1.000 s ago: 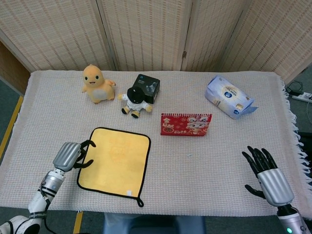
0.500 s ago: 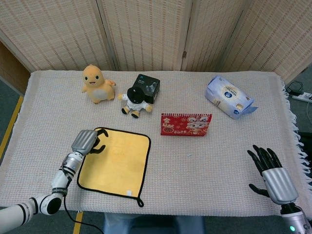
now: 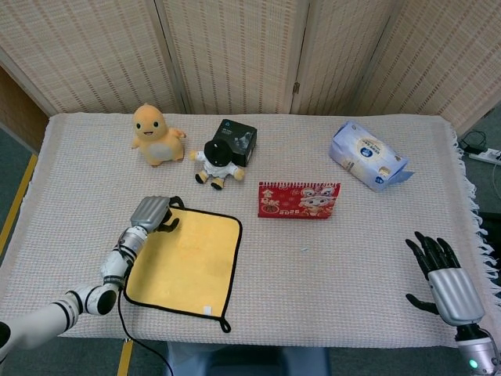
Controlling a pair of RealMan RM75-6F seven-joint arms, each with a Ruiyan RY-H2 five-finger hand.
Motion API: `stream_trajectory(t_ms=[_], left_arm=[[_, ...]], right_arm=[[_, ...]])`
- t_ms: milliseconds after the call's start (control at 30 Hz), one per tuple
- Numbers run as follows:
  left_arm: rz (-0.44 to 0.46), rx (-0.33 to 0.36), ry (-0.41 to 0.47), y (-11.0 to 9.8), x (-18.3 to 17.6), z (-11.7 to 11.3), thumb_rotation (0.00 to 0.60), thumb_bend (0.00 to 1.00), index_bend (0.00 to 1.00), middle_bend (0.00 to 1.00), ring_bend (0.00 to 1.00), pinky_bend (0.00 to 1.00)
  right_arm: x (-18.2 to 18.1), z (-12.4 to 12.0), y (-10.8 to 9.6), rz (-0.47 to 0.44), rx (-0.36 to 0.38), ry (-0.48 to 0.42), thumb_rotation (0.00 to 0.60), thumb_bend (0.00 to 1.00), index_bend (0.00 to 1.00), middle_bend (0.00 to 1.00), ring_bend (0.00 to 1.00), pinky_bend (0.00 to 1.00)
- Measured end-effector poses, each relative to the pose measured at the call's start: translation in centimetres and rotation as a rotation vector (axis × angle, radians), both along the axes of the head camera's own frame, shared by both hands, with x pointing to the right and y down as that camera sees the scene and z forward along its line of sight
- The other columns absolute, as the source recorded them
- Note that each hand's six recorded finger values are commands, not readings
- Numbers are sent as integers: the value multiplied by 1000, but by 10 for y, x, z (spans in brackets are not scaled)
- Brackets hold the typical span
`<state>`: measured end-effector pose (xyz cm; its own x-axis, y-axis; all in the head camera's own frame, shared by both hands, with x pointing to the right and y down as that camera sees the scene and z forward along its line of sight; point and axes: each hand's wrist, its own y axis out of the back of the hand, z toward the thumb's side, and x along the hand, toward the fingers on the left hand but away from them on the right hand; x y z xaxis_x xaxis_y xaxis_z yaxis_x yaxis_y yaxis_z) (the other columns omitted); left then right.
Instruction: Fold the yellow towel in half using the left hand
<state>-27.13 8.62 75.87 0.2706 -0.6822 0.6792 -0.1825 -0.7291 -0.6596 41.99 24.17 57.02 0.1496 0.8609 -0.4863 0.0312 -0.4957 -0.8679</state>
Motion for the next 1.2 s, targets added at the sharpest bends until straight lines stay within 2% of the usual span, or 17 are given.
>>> stream_trajectory(t_ms=[333, 967, 1200], left_arm=[[-25, -35, 25, -9, 14, 19, 600, 504, 396, 1000, 1000, 1000], [14, -52, 22, -4, 34, 40, 600, 502, 395, 1000, 1000, 1000], [23, -40, 12, -5, 34, 44, 600, 502, 467, 1000, 1000, 1000]], right_arm=[[7, 2, -2, 24, -14, 10, 600, 108, 0, 0, 0, 0], [14, 2, 0, 37, -27, 15, 600, 109, 0, 0, 0, 0], [15, 1, 0, 40, -26, 16, 600, 109, 0, 0, 0, 0]])
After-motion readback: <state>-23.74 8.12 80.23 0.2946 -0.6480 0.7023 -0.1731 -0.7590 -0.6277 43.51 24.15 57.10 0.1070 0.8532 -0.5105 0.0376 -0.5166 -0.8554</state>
